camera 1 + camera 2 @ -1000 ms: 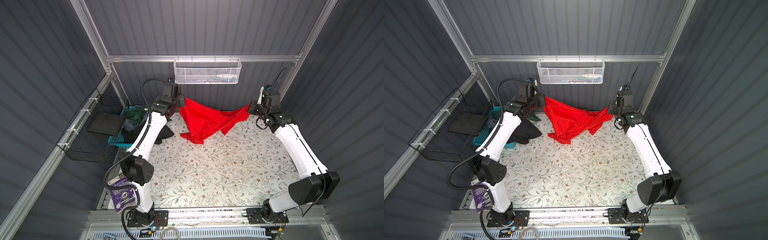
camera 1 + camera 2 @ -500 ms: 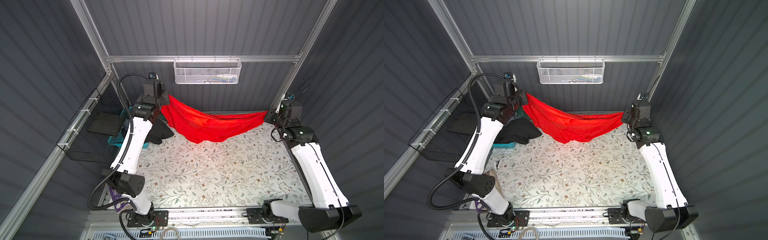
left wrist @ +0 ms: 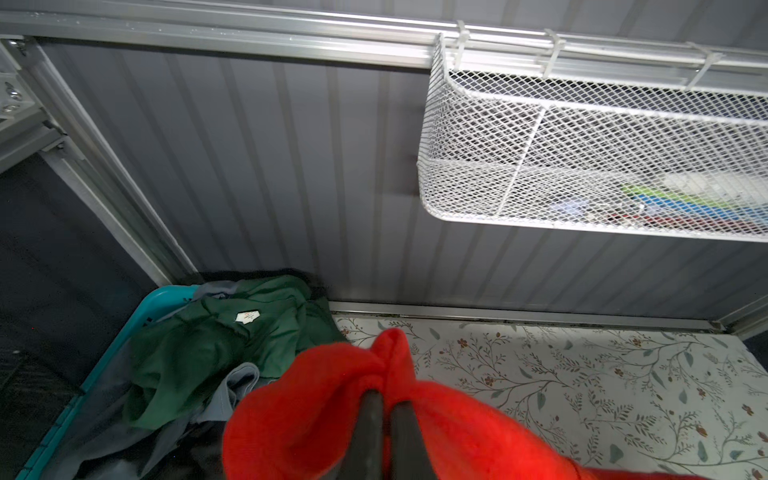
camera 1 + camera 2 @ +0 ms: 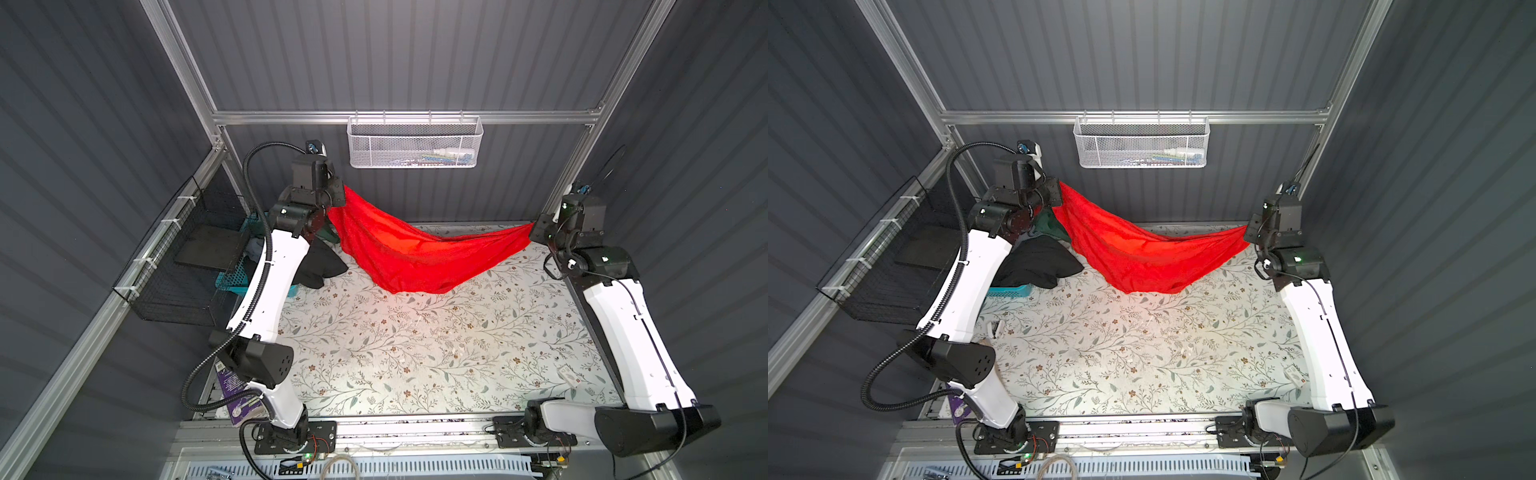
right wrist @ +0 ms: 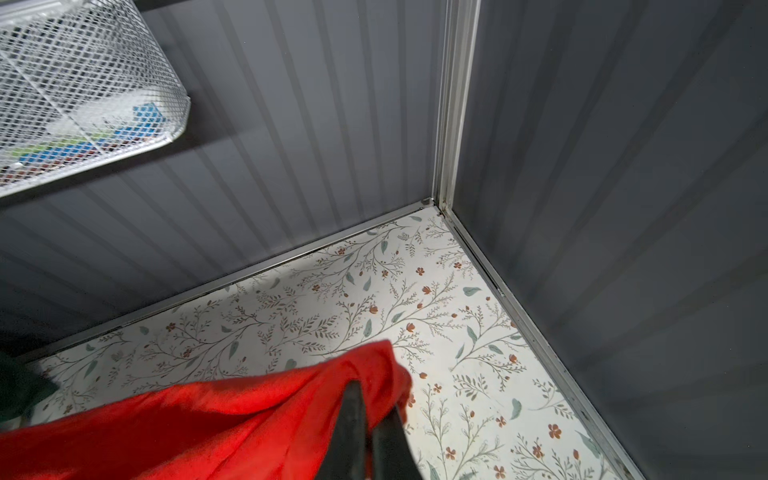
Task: Fold and stack the t-shirts
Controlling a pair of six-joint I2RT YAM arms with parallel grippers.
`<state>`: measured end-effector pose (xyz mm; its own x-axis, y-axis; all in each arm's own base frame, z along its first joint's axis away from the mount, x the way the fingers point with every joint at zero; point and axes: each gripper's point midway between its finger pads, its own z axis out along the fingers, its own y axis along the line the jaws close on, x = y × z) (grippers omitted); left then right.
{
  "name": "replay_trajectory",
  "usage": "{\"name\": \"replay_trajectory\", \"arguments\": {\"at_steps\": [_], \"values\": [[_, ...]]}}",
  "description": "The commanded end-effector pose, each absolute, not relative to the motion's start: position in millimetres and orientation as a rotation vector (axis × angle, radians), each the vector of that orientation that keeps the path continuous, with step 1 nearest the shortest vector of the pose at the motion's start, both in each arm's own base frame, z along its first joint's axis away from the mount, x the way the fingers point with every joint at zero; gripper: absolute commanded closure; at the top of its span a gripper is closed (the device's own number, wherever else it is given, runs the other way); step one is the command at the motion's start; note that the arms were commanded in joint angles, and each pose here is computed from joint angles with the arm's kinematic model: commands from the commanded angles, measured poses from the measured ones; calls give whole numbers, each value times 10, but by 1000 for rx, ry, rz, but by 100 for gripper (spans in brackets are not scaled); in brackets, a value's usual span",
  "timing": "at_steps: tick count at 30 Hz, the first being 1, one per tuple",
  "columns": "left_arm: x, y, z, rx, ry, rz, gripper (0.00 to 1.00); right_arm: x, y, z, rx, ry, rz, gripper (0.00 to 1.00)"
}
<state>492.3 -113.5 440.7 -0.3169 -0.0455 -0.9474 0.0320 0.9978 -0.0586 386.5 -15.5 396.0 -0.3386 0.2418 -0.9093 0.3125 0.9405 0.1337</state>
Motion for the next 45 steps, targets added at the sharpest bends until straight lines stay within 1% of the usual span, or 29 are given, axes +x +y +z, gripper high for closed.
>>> {"name": "replay_trajectory", "arguments": {"at_steps": [1,4,7,14,15,16,17,18,19,20,23,25,27,30,33,35,38,40,43,45], "values": [[5084,-1244,4541,46,1838,-93,100,3915,-128,4004,395,1945,-57,100],[5286,-1380,4287,94,1876,-111,100,3912,-107,3948,401,1953,-38,100],[5398,-1485,3913,109,1947,-149,100,3840,-94,3849,409,1972,-22,100],[5427,-1742,3110,98,2036,-311,100,3590,-15,3546,421,2027,50,100],[5439,-1776,3024,99,2054,-315,97,3572,1,3502,421,2034,62,100],[5452,-1805,2951,111,2074,-315,64,3563,12,3452,423,2045,69,100],[5460,-1843,2887,126,2096,-306,28,3556,19,3400,426,2056,73,100],[5449,-1863,2838,135,2117,-284,15,3561,28,3354,427,2067,78,100],[5421,-1885,2817,140,2128,-263,6,3570,39,3319,424,2075,81,100],[5359,-1923,2842,151,2122,-239,0,3583,43,3281,424,2087,79,100],[5057,-2132,2914,197,2054,-203,0,3637,53,3251,418,2098,78,100],[4800,-2269,2956,198,2015,-250,0,3694,60,3278,411,2096,77,100],[4541,-2389,2932,167,1997,-362,0,3772,67,3322,404,2095,72,100],[4148,-2723,2684,254,2008,-472,0,3899,91,3345,395,2110,74,100],[3831,-3156,2392,444,2042,-565,2,4014,131,3358,389,2113,93,100],[3674,-3382,2149,554,2060,-636,5,4070,139,3385,388,2106,96,100],[3524,-3628,1814,685,2096,-700,17,4123,118,3413,394,2099,82,100],[3454,-3785,1681,751,2098,-734,24,4148,113,3425,397,2097,86,100],[3298,-4036,1505,868,2103,-798,29,4184,130,3426,399,2101,117,100],[3160,-4181,1386,957,2106,-831,30,4201,135,3440,398,2102,123,100]]}}
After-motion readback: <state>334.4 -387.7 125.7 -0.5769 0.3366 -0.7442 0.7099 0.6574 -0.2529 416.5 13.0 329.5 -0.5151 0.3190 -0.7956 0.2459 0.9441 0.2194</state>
